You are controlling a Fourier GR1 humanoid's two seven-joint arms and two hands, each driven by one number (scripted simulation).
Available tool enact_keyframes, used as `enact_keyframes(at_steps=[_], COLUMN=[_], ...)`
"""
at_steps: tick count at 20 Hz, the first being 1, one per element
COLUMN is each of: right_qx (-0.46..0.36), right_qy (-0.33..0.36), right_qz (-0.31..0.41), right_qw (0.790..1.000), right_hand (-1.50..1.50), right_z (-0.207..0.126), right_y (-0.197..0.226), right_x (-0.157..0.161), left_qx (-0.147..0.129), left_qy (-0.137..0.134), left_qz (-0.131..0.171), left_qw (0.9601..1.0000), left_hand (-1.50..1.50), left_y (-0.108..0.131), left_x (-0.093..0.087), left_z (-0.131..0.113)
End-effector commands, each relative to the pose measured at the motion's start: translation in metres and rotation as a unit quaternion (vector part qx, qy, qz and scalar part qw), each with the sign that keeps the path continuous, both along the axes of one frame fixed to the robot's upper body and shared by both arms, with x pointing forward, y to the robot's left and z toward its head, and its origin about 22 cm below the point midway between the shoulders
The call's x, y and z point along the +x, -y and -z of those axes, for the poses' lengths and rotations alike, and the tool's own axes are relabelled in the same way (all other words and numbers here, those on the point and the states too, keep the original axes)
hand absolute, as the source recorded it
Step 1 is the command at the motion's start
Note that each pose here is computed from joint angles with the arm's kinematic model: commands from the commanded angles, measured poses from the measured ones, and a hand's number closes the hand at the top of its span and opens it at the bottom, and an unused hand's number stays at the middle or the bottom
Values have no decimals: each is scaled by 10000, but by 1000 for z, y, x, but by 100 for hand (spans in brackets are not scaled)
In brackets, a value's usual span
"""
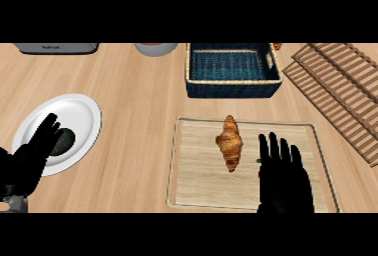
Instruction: Pick the bell pepper from the tray and place it in the tiered shelf
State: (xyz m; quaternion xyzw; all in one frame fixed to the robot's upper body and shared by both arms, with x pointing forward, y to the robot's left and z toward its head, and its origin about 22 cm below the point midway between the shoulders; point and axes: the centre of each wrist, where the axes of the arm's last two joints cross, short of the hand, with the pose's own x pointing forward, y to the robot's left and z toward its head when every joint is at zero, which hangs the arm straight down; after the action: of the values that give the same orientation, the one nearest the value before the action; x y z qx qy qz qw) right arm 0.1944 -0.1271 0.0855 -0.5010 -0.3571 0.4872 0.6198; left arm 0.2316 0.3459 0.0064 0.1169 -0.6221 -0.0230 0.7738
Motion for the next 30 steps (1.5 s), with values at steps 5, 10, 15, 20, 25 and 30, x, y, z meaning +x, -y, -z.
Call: enact_keyframes(at_steps=[5,10,15,20,25,30], right_qx=[-538,-545,-501,-530,-499,-183], right_qy=[-463,-471,-405,-436,-636,-730], right_qz=[567,542,411,428,528,411], right_qw=[9959,9959,9971,9967,9953,9963], right_hand=[-150,-150,-150,-150,-150,150], right_z=[-3,31,41,31,60,67], right_y=[-5,31,20,27,53,46], right_x=[17,11,15,46,38,33], left_qx=[25,-24,0,-9,53,54], left_qy=[-71,-111,-18,-31,-115,-66], left_qz=[-11,-91,-53,81,-14,-102], left_qw=[10000,9999,10000,10000,9999,9999], left_hand=[0,0,0,0,0,0], left_y=[-6,-1,0,-4,7,3], left_x=[-11,-7,-1,9,-3,-9], left_z=[8,22,-14,8,8,23])
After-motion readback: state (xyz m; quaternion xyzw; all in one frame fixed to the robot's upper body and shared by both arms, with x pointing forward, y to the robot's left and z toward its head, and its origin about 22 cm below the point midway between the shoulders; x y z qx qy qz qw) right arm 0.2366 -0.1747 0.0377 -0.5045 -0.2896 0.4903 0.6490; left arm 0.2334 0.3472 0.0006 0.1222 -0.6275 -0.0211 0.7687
